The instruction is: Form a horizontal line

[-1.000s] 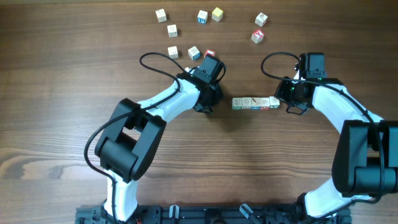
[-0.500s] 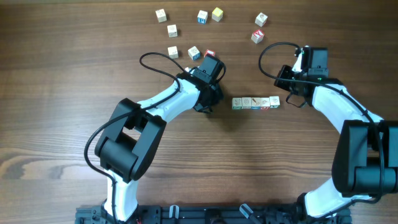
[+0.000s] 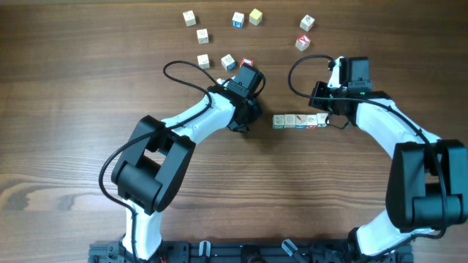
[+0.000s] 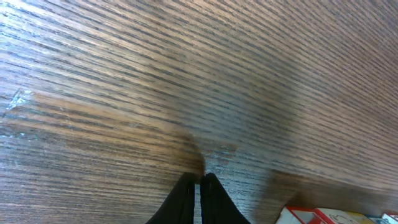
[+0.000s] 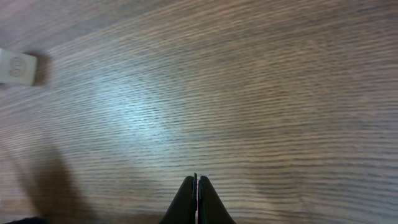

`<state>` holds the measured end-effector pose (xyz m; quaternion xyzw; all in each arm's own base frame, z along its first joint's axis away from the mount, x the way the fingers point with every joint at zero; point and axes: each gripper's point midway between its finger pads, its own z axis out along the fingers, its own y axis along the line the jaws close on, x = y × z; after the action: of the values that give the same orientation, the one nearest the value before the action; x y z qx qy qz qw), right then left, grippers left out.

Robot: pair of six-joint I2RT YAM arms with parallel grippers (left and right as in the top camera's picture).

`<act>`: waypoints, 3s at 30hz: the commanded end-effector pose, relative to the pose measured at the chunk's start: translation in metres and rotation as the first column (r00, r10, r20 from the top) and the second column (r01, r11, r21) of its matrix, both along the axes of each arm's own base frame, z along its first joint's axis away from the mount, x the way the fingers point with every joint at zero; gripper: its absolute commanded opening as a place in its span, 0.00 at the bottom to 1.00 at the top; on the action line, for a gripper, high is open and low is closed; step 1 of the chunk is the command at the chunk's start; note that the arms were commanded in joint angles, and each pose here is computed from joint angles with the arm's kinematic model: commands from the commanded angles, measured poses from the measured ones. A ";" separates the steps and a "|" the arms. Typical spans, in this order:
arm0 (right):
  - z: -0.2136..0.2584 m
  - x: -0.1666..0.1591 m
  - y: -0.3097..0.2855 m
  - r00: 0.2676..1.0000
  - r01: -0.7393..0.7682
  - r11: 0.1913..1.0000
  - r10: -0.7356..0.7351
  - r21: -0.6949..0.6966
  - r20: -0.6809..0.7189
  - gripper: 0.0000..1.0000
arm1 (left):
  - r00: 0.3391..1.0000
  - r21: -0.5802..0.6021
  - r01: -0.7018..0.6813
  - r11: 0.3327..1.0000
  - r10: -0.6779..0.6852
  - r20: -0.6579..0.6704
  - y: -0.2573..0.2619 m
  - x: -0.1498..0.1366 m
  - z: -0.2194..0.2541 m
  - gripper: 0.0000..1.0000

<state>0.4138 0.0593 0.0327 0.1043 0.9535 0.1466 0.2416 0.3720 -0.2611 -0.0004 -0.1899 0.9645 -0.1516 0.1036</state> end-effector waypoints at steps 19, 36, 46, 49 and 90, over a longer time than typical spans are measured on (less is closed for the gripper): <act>-0.024 -0.011 -0.016 0.994 0.048 0.996 -0.056 -0.081 -0.092 0.04 | 0.999 0.102 -0.032 0.994 0.035 -0.032 0.024 -0.007 -0.024 0.10; -0.026 -0.014 -0.017 0.992 0.047 0.995 -0.056 -0.083 -0.109 0.04 | 0.999 0.102 -0.032 0.994 0.036 -0.032 0.024 -0.007 -0.024 0.10; -0.027 -0.017 -0.017 0.991 0.046 0.995 -0.056 -0.084 -0.118 0.04 | 0.999 0.102 -0.032 0.994 0.036 -0.032 0.024 -0.007 -0.024 0.09; -0.027 -0.016 -0.017 0.992 0.047 0.995 -0.056 -0.084 -0.116 0.04 | 0.999 0.102 -0.032 0.994 0.036 -0.032 0.024 -0.007 -0.024 0.09; -0.005 0.017 0.037 0.999 -0.021 0.988 0.017 0.153 0.031 0.04 | 0.981 0.221 -0.163 0.962 0.181 -0.066 0.092 0.003 -0.029 0.04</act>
<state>0.4298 0.0804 0.0326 0.1148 0.9374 0.2055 0.2566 0.3829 -0.2150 -0.0016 -0.2327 0.9611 -0.1000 0.1097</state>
